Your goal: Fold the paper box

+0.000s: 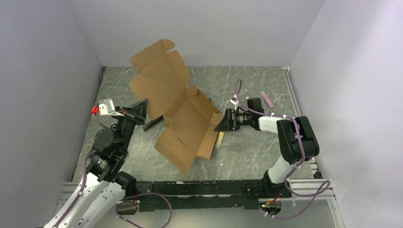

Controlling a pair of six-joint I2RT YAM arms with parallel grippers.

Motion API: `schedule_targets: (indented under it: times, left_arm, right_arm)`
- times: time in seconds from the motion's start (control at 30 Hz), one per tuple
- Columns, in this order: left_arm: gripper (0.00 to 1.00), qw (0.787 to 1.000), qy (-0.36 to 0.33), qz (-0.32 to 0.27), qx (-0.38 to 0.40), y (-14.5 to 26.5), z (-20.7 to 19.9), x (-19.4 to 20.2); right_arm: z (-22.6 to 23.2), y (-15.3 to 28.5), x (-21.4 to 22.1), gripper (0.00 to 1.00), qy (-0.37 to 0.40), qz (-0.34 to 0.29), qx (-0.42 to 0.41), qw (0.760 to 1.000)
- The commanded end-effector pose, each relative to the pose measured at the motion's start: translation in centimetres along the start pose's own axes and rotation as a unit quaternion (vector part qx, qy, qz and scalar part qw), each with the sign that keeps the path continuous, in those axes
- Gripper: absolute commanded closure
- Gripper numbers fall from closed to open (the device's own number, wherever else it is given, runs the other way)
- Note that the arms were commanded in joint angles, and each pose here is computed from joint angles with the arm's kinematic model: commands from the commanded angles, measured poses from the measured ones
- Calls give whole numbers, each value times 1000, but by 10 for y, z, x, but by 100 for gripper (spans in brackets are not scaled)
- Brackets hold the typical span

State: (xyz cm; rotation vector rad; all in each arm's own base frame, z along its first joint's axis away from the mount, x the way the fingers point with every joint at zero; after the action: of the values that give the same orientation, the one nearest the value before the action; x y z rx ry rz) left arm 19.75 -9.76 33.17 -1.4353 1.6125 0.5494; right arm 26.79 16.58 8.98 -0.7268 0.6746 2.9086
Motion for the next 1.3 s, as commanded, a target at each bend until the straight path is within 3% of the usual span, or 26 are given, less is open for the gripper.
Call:
schedule_targets:
  times: [0.0,0.17,0.57,0.8,0.9,1.27]
  left_arm:
    - [100,990,22,-135,14,-20,-23,-63]
    - [100,986,24,-162,6,-41,-27,-69]
    - [100,978,81,-189,33,-65,-45,-83]
    - [100,976,113,-174,70,-80,-64,-86]
    - [100,974,129,-165,83,-87,-70,-83]
    - [100,963,173,-153,135,-119,-99,-87]
  right_arm:
    - [46,7,-46,1,-36,-77,-77,993]
    - [43,12,-58,1,-102,-99,-34,989]
    - [46,-2,-49,1,-152,-128,-85,976]
    - [47,-14,-44,1,-202,-166,-112,959]
    - [52,-23,-43,1,-225,-154,-130,953]
    - [82,-31,-35,1,-200,-162,-186,948]
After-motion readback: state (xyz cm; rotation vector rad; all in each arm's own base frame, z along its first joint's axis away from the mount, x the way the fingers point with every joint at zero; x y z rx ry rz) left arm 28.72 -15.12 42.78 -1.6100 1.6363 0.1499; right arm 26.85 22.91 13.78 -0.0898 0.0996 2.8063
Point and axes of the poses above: each gripper's point midway between its finger pads, its own y axis back along the fingers, its own z axis along the line the jaws close on, x = y × z, the point moved 5 cm from there along y, back along the fingers, and after that the axes turned 5 degrees about -y, right-handed, at the moved point
